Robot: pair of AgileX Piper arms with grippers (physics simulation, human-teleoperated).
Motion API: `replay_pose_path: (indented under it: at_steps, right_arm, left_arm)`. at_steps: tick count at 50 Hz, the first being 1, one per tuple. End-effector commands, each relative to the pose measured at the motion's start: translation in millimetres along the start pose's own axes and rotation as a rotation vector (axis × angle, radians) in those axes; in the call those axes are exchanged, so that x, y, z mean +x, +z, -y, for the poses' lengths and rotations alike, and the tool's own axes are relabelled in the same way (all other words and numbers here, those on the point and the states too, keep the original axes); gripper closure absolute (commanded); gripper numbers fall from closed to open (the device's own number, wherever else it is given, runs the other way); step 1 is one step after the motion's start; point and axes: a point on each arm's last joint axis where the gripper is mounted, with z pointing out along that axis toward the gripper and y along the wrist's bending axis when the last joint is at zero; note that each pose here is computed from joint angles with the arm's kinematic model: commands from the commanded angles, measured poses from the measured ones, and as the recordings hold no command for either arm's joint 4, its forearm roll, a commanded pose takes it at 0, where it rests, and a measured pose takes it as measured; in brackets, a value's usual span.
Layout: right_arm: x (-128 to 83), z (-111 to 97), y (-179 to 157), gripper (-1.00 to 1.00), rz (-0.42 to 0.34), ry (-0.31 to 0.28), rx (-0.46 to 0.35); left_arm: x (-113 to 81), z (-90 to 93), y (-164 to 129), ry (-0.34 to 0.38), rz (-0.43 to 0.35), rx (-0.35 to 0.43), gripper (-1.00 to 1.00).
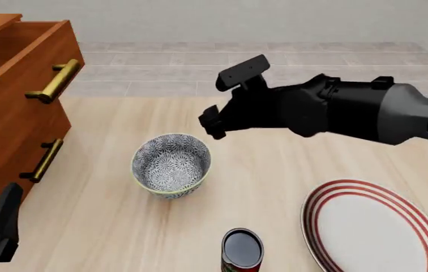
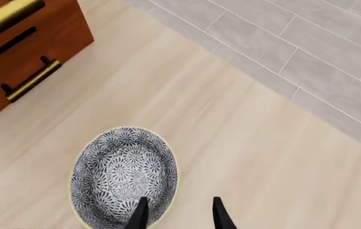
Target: Put the bowl on the plate.
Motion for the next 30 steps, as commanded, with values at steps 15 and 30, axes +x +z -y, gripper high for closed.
replay_pose_path:
  at_steps: [15,30]
  right_arm:
    - [7.9,-13.8,59.0,-1.00,-0.124,-0.002,-0.029]
    - [19.1,-13.1,89.7,-1.00,-0.183,-0.002,-0.027]
  left_arm:
    - [0.0,0.0,0.0,0.000,0.000,0.000,-1.00]
    - [0.0,0.0,0.0,0.000,0.000,0.000,-1.00]
